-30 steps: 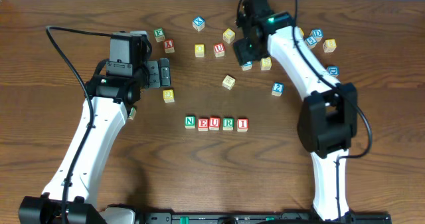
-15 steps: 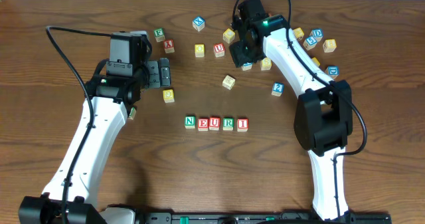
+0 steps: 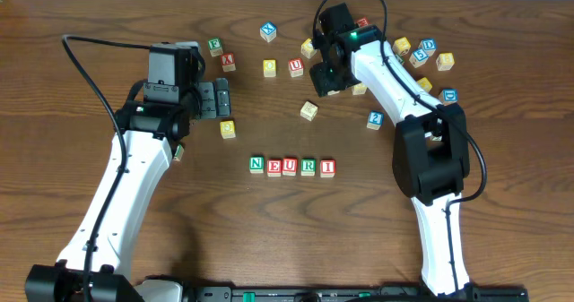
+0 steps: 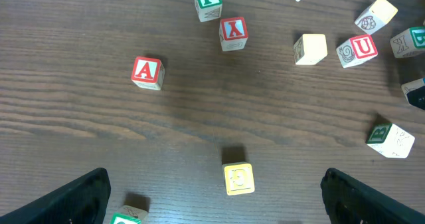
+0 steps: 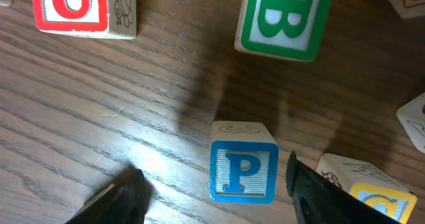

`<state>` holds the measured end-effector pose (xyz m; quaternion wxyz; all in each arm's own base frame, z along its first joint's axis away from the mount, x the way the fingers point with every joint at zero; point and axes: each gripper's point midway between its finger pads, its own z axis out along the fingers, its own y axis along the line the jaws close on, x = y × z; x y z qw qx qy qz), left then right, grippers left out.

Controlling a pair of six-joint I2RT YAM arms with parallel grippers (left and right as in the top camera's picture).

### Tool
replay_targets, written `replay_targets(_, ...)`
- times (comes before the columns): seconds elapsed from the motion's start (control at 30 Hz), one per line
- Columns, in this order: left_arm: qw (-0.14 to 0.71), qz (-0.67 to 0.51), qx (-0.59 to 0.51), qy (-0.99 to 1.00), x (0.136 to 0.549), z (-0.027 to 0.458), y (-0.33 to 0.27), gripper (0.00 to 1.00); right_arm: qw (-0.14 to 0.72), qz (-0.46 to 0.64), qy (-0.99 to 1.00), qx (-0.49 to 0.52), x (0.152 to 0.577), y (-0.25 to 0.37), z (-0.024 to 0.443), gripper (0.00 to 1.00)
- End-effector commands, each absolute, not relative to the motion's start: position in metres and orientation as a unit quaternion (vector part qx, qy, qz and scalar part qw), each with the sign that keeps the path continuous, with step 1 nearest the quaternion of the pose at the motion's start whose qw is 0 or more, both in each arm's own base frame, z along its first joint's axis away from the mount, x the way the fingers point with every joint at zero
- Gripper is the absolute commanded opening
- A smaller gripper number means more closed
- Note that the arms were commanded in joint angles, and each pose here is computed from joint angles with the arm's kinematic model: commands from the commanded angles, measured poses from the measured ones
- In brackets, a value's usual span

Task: Spell out NEURIPS
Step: 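Lower the right gripper around the blue P block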

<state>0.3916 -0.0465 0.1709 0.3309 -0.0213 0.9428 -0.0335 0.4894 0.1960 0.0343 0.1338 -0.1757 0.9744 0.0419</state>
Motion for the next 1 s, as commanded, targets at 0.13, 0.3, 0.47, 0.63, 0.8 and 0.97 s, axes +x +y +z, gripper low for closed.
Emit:
replay_targets(0.13, 0.350, -0.032, -0.020, 0.936, 0.396, 0.187, -0.045, 1.00, 0.142, 0.042, 0.977, -0.156, 0.497, 0.191, 0.038, 0.61)
replay_targets(0.3, 0.350, -0.032, -0.020, 0.936, 0.396, 0.187, -0.045, 1.00, 0.148, 0.031, 0.977, -0.148, 0.500, 0.186, 0.038, 0.59)
replay_targets(0.47, 0.350, -0.032, -0.020, 0.936, 0.396, 0.187, -0.045, 1.00, 0.148, 0.030, 0.978, -0.146, 0.501, 0.183, 0.038, 0.59)
replay_targets(0.63, 0.350, -0.032, -0.020, 0.936, 0.396, 0.187, -0.045, 1.00, 0.145, 0.029, 0.978, -0.146, 0.500, 0.183, 0.037, 0.56)
replay_targets(0.8, 0.350, -0.032, -0.020, 0.936, 0.396, 0.187, -0.045, 1.00, 0.135, 0.028, 0.979, -0.148, 0.497, 0.184, 0.028, 0.55)
replay_targets(0.97, 0.350, -0.032, -0.020, 0.936, 0.396, 0.187, -0.045, 1.00, 0.124, 0.031, 0.981, -0.147, 0.495, 0.185, 0.017, 0.53)
